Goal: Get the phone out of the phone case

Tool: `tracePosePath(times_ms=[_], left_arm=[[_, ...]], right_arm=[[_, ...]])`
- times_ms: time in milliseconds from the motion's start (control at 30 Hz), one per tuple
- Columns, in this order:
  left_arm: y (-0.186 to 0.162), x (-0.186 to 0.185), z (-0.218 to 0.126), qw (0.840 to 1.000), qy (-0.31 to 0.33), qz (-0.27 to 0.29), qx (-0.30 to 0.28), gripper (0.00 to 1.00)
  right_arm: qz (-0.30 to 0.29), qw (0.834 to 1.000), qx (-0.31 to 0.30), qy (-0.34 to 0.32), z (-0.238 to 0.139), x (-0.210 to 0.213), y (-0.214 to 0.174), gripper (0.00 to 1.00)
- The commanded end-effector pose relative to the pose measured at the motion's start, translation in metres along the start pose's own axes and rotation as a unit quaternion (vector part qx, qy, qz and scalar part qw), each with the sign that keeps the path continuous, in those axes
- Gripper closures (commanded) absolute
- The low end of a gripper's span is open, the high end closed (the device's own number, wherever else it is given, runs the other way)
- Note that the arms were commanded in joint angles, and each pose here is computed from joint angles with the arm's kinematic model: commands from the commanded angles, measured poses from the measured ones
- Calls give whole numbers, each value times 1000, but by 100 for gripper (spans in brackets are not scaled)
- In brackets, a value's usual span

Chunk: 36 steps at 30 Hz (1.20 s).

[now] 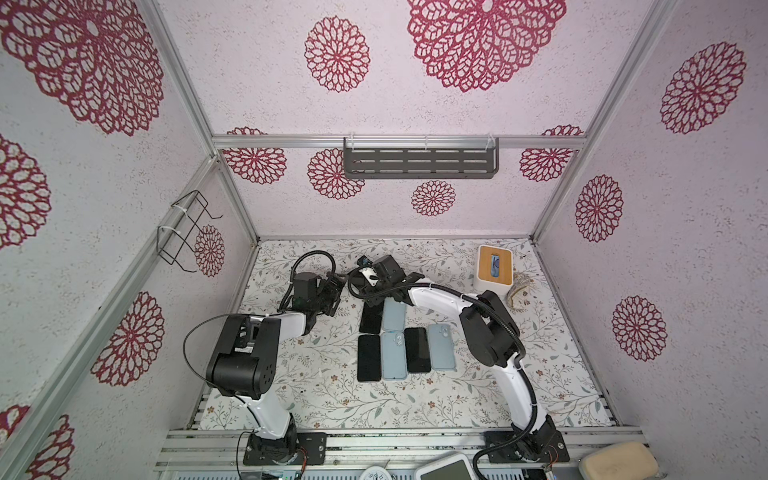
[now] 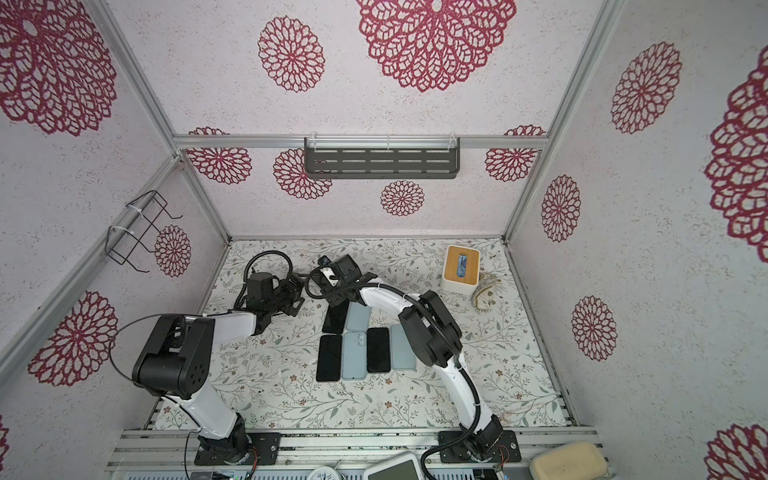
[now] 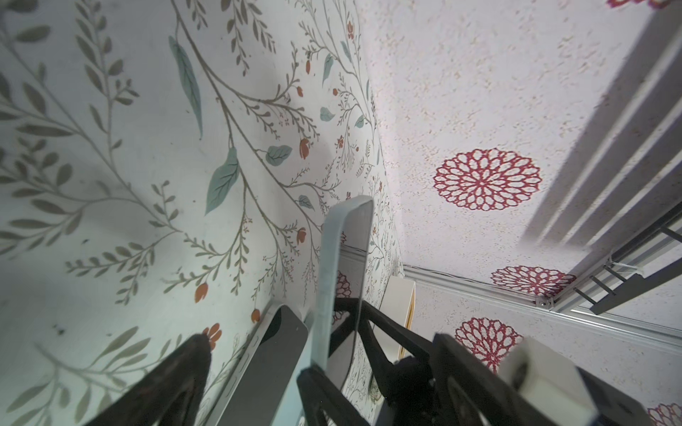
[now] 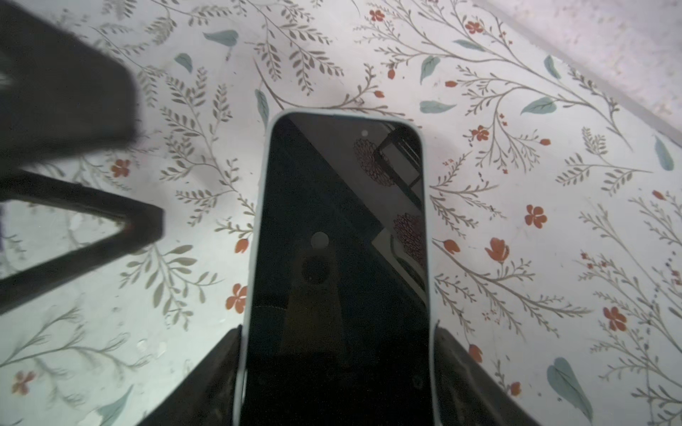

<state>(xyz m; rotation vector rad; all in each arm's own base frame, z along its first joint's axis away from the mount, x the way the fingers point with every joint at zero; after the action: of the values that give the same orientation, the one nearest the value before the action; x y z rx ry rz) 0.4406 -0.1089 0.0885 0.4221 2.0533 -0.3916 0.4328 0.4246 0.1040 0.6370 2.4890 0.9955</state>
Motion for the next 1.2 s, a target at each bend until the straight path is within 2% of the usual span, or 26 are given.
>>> tracePosePath(times_ms=[0,67,233,567,933,1000,1167], left_arm=[[0,-13,6,999,-33,-8,12,2],[-1,-17,7,999,-47,-10,17,1],[-3,-22,7,997,-77,-17,25,16],[-8,-24,8,992,-114,-26,44,60],[-15,-45,-10,987,-151,-7,48,96],[-17,-56,-18,986,-161,5,46,100],[-25,-90,-47,980,-185,60,35,100]], right_arm=[[4,994,-105,19,-46,2,63,56],[6,993,-113,35,-51,8,65,56],[15,992,-114,58,-53,16,65,57],[26,989,-119,81,-54,23,64,57],[37,988,-124,80,-62,24,64,57],[41,987,-133,81,-68,24,67,53],[67,981,-163,80,-100,22,75,22]])
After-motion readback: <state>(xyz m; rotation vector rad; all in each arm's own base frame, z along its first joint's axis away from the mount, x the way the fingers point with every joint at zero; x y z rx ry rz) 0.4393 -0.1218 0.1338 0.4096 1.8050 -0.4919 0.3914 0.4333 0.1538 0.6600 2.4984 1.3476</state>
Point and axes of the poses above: each gripper's point midway between its finger pads, its own z axis out along the fingers, its own x axis along the line the jaws close on, y = z × x, the point moved 1 cm from there along -z, back along the fingers, and after that the axes turned 13 degrees about -z, right-handed, at the moved point
